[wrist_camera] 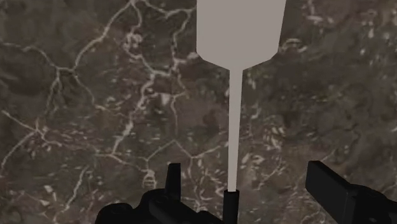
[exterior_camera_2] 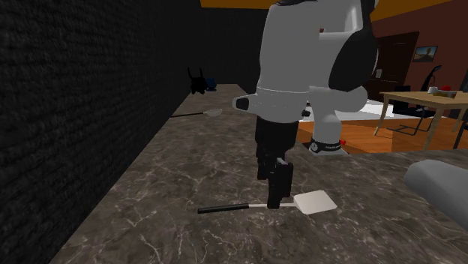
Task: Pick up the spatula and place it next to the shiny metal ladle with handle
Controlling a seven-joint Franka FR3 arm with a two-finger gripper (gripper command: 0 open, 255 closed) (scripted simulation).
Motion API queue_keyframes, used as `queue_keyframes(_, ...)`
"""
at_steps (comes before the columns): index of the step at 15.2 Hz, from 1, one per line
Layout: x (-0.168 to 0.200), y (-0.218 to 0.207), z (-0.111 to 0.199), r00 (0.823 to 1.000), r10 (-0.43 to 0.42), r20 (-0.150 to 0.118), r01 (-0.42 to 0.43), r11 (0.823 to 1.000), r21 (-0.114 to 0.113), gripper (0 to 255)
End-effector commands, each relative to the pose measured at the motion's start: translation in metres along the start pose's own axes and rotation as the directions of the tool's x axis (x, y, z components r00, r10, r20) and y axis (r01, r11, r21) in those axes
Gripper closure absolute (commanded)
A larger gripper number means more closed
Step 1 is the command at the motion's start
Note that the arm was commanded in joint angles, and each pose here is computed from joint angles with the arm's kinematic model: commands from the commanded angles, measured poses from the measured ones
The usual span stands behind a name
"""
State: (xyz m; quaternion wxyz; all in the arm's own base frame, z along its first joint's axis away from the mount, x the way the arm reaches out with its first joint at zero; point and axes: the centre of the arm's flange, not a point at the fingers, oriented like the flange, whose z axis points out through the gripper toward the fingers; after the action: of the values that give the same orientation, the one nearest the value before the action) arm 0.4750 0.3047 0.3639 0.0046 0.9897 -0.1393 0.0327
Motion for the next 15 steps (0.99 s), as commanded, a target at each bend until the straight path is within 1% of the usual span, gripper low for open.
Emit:
queue_keyframes(1,0.000,0.000,0.012,1.000,0.000,0.000,0.000,1.000,0.000,0)
queue_keyframes(3,0.000,0.000,0.025,1.000,0.000,0.000,0.000,1.000,0.000,0)
queue_keyframes(11,0.000,0.000,0.025,1.000,0.000,0.000,0.000,1.000,0.000,0)
queue_keyframes(12,0.000,0.000,0.025,1.000,0.000,0.000,0.000,1.000,0.000,255)
queue_keyframes(15,0.000,0.000,0.025,1.000,0.000,0.000,0.000,1.000,0.000,255)
